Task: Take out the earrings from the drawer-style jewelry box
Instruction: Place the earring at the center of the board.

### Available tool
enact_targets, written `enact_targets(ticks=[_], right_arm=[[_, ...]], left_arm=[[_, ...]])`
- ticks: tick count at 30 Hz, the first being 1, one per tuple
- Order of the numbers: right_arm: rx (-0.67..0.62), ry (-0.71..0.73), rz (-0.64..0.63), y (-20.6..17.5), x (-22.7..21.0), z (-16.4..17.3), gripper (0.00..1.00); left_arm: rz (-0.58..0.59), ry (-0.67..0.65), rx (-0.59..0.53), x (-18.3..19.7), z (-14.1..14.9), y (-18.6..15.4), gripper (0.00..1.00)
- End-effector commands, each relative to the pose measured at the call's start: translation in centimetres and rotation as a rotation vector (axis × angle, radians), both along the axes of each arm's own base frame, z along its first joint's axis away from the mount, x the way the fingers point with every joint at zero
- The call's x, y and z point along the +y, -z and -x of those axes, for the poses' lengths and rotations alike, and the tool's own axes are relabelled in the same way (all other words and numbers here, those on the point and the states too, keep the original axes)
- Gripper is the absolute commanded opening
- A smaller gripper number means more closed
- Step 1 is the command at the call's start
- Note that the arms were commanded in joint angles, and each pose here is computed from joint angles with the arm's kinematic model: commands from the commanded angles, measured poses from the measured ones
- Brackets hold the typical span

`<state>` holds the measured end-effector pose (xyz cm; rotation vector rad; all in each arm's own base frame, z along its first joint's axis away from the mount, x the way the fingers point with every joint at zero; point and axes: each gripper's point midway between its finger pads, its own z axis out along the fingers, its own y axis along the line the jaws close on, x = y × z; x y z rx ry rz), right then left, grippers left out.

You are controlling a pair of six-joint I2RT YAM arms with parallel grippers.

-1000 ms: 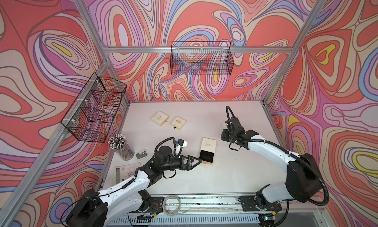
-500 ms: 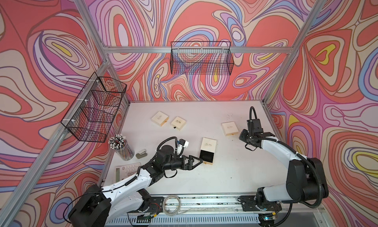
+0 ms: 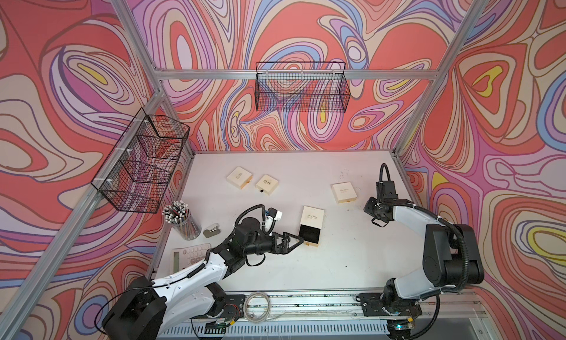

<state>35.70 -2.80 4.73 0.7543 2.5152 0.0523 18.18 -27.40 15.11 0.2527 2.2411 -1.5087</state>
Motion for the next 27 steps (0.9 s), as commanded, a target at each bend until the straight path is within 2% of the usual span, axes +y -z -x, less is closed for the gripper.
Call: enact_targets(ticks=[1, 20, 27], right_arm=[[0.012, -0.006, 0.010, 1.0, -0.4, -0.3, 0.03], [0.056, -0.022, 0.011, 2.8, -0.5, -1.3, 0.07], [0.062, -0.023, 0.014, 3.0, -0.5, -1.3, 0.13]], left_arm=[[0.023, -0.004, -0.057, -0.4, -0.6, -1.4, 1.00], [0.018, -0.016, -0.056, -0.4, -0.9, -1.2, 1.00], [0.019, -0.015, -0.053, -0.5, -0.9, -1.2, 1.00]])
